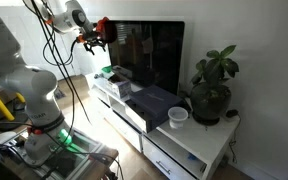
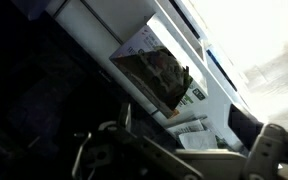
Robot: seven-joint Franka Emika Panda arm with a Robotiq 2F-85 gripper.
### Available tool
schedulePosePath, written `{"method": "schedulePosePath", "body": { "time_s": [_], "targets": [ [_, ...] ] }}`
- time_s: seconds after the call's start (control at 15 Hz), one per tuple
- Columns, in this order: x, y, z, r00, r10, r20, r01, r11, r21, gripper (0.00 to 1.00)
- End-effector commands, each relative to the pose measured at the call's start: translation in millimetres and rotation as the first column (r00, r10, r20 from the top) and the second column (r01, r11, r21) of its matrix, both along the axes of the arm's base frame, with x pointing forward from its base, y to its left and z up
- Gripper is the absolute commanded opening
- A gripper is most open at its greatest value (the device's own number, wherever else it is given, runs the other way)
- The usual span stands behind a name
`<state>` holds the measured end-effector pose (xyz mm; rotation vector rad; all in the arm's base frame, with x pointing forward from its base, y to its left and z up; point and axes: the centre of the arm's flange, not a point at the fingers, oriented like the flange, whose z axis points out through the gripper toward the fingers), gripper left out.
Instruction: Put the white packet in the white box.
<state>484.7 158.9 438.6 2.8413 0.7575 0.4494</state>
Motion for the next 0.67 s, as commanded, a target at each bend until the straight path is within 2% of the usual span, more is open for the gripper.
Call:
{"method": "schedulePosePath", "body": {
  "time_s": [0.0,0.07,0.6],
  "targets": [
    [-23.2,-6.2,-2.0,0.998,-0.056,-0.002,0.056,0.998,-0.02,1.0],
    [-6.2,-3.2,-2.3,1.0,-0.031,-0.004,0.031,1.0,-0.002,1.0],
    [-11.6,-4.4,-5.8,0.999,-0.042,-0.01,0.042,0.999,-0.003,1.0]
  ]
}}
